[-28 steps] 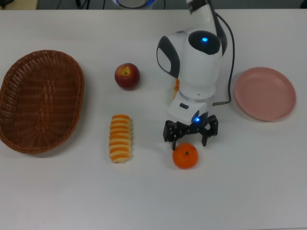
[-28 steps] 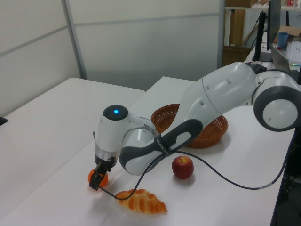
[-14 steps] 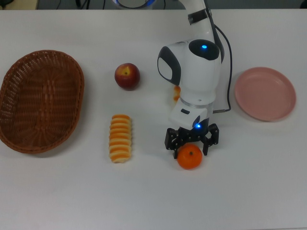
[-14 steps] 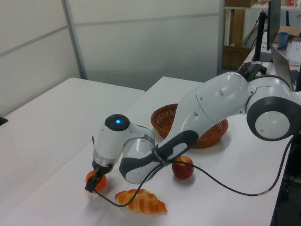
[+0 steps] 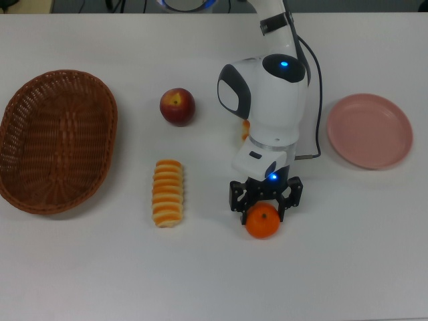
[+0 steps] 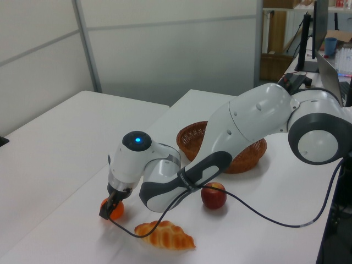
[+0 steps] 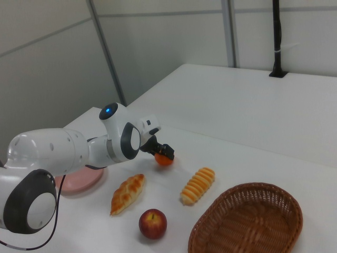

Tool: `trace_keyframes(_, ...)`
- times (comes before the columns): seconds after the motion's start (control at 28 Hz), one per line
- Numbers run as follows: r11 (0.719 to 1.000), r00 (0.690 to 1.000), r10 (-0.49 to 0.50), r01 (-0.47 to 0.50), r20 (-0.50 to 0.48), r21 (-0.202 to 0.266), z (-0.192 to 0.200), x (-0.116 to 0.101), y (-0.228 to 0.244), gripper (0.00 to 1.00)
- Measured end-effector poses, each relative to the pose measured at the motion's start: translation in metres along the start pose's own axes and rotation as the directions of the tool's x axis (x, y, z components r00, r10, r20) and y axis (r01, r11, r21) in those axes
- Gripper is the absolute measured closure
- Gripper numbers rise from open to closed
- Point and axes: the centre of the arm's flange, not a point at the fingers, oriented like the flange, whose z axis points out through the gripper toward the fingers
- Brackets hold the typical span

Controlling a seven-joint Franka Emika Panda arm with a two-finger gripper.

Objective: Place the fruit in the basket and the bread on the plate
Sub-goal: 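Carry the tangerine over the wicker basket and release it inside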

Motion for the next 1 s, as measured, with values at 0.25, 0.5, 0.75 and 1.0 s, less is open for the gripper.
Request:
trace_keyframes(0.25, 0.976, 0.972, 0.215, -0.217, -0.090, -0.007, -0.050, 0.039, 0.034, 0.19)
trace_keyframes(0.5, 0.936, 0.945, 0.322, -0.328, -0.060, -0.129, -0.129, 0.064, 0.110, 0.19)
trace_keyframes(0.75, 0.919, 0.942, 0.322, -0.287, 0.096, -0.269, -0.154, 0.048, 0.190, 0.19)
trace_keyframes(1.0, 0.910, 0.897, 0.350, -0.258, 0.269, -0.326, -0.147, 0.012, 0.282, 0.19)
